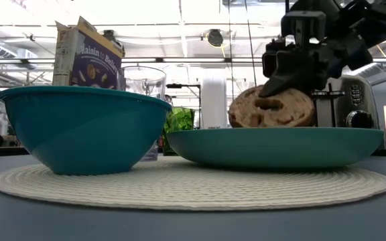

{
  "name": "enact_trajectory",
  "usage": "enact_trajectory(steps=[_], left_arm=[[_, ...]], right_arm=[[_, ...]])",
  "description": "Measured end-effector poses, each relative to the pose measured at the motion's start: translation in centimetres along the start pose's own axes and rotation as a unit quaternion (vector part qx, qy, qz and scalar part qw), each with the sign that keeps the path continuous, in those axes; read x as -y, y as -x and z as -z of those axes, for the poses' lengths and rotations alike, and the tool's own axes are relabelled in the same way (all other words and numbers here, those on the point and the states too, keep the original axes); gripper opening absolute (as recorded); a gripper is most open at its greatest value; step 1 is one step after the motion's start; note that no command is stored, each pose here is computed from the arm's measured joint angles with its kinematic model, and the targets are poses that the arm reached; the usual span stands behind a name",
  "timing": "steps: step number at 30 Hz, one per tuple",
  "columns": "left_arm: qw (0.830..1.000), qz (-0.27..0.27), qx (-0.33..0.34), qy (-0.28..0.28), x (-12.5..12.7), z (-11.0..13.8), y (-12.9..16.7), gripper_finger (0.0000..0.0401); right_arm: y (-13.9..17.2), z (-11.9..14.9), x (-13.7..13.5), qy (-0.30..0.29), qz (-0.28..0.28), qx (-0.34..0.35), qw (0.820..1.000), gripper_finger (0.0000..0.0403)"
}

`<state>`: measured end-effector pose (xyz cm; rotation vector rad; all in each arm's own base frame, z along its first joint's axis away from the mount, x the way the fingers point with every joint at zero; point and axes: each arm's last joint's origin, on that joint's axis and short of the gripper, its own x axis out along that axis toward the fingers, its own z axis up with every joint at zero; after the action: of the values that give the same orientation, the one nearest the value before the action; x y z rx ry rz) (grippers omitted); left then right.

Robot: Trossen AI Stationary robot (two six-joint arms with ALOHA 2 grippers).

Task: Arrange a breakfast setting
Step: Put the toasted bagel into the green plate from the toaster

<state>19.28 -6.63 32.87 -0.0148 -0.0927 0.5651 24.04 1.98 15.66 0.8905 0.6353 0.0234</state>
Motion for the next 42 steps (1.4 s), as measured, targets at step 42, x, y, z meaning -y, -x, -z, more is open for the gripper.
enact_trajectory(steps=[42], left_arm=[[1.000, 0.000, 0.000, 0.000, 0.00, 0.00, 0.00, 0.0391]], right_arm=[[-0.73, 0.15, 1.02, 0.018, 0.061, 0.028, 0.998, 0.0073]])
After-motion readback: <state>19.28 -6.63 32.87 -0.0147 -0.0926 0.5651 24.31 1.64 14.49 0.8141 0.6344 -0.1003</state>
